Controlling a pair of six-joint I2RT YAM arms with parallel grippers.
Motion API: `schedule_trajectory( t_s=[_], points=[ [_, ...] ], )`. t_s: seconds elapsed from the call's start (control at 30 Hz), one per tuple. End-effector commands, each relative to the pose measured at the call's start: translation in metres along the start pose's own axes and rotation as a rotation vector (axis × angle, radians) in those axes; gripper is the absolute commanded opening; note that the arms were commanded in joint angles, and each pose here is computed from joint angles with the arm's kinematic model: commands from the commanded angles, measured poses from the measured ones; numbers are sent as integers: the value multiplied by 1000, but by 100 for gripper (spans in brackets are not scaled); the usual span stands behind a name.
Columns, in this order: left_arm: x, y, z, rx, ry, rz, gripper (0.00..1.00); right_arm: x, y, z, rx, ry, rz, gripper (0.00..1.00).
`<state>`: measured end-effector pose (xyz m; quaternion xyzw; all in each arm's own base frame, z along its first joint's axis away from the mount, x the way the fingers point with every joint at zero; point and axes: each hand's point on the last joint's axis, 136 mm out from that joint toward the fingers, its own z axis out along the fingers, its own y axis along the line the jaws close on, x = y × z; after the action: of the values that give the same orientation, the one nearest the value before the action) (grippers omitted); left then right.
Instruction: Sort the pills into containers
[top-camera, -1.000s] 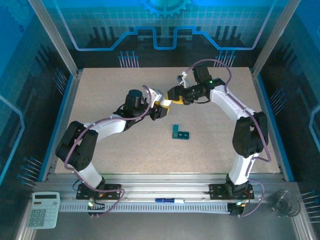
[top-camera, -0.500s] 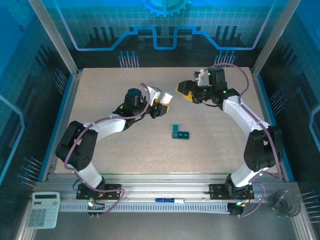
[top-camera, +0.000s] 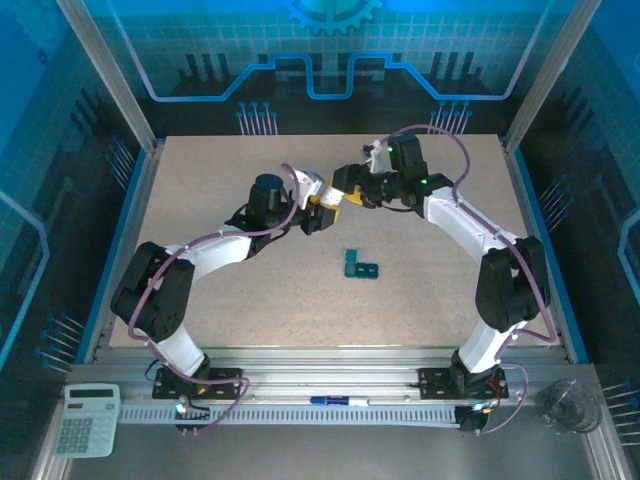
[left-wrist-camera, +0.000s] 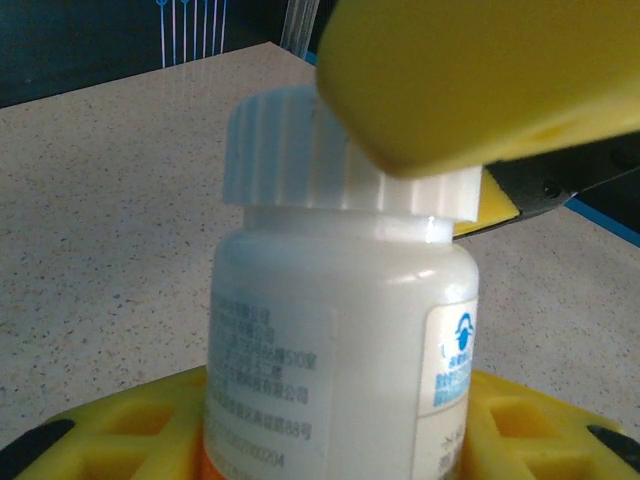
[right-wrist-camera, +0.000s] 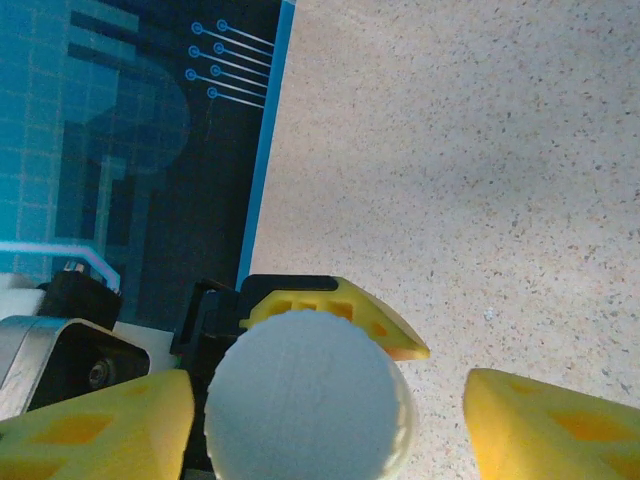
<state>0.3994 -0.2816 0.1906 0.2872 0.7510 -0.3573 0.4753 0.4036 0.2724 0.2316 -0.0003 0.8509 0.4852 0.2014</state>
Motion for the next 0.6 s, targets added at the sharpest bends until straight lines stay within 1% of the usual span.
schedule_trajectory(
  t_s=[0.0,0.17,0.23,0.37,0.43,0.53,0.57],
  points=[
    [-20,-7,-4,33,-38,32,0,-2,5,3,-2,2,-23,63],
    [-19,-7,-5,35,-38,32,0,-2,5,4,-7,5,-41,47],
    [-21,-8,-5,42,-44,33,0,-2,6,4,-23,8,-65,43],
    [-22,-14,-6,70,-51,27,0,-2,12,2,-113,37,-235,38],
    [-22,-15,-7,81,-53,22,0,3,18,-1,-178,58,-323,38],
    [-23,-16,-7,88,-58,18,0,8,23,-4,-221,76,-390,37],
    [-23,-17,-6,90,-58,16,0,10,26,-6,-239,77,-405,39]
  ],
)
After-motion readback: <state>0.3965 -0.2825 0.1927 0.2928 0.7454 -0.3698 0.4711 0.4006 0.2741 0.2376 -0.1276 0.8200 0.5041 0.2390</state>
